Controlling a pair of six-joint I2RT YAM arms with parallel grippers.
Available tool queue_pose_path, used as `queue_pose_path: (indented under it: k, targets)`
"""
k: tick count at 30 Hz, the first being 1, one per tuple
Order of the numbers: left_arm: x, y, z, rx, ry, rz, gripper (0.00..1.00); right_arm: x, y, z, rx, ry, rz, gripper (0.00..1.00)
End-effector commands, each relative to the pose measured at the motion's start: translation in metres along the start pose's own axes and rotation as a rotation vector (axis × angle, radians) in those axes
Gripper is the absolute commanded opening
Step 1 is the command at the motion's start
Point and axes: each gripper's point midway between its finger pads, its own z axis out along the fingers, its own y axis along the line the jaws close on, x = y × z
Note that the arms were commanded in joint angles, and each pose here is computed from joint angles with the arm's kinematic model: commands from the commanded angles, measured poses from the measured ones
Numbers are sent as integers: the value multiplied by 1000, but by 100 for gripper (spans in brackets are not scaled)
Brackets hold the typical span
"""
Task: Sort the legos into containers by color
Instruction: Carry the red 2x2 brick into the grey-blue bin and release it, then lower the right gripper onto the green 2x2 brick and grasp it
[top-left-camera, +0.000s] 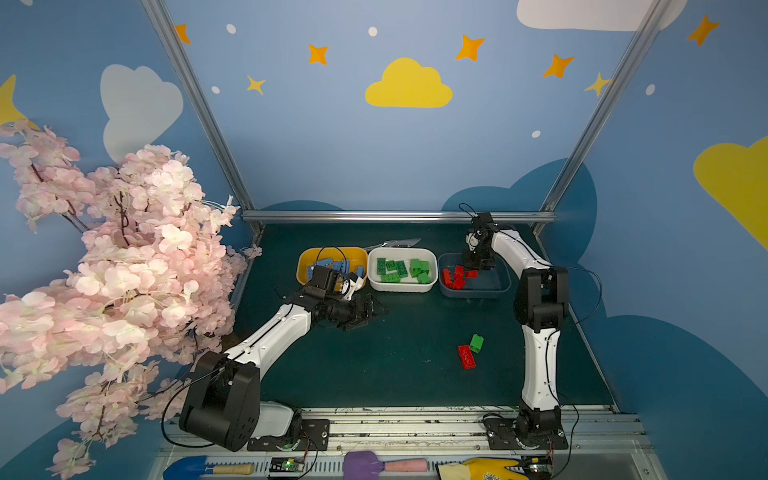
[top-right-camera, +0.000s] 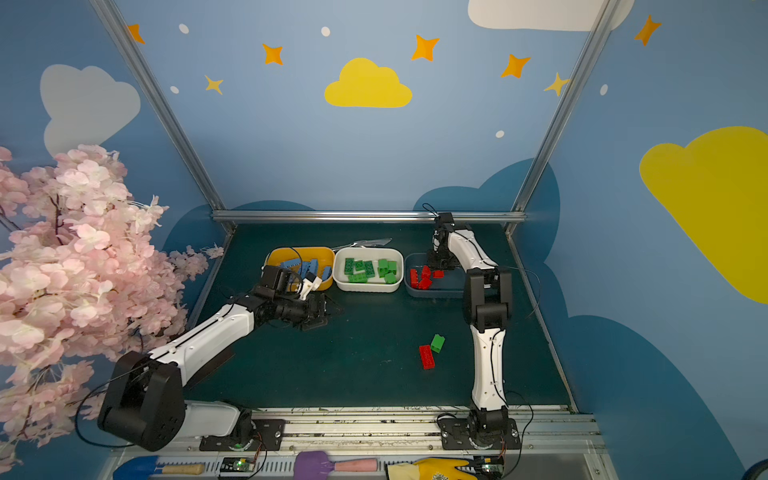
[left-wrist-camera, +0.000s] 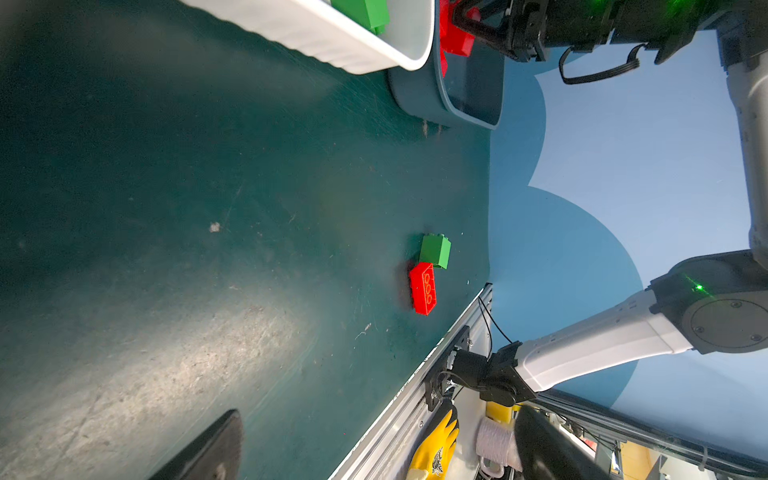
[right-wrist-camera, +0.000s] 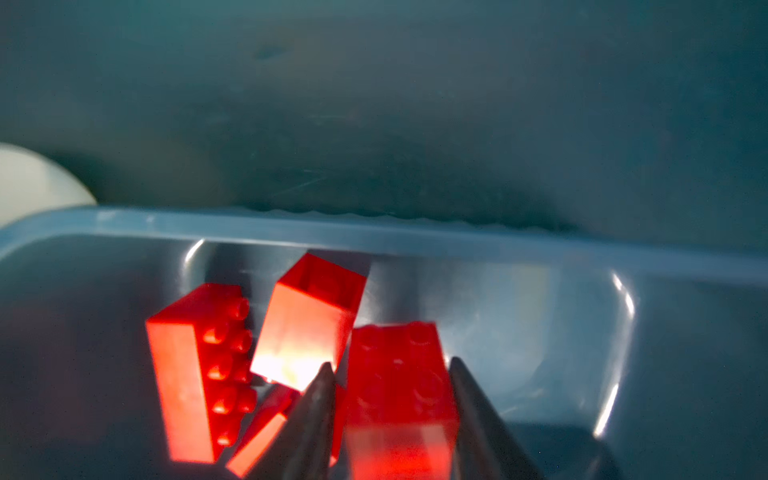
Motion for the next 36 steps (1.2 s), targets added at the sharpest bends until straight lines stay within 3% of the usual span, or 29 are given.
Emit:
queue_pose_path:
  k: [1, 7, 14, 19, 24, 30, 36]
  targets:
    - [-7, -10, -3, 25, -11, 31, 100, 0, 17, -20, -49, -10, -21, 52]
    - [-6, -9, -1, 26, -4, 32, 100, 13, 31, -75, -117, -77, -40, 55]
    - [-7, -10, 0, 30, -5, 34, 100, 98, 65, -115, -163, -57, -52, 61]
    - [0, -8, -2, 27, 1, 33, 100, 174, 74, -116, -125, 14, -2, 62]
    - [8, -4, -2, 23, 4, 26, 100, 231, 55, -107, -45, 43, 207, 63]
    - [11, -2, -2, 23, 11, 29, 100, 256, 40, -83, -18, 40, 413, 66]
    - [10, -3, -3, 23, 7, 34, 100, 251, 37, -60, -10, 73, 470, 67]
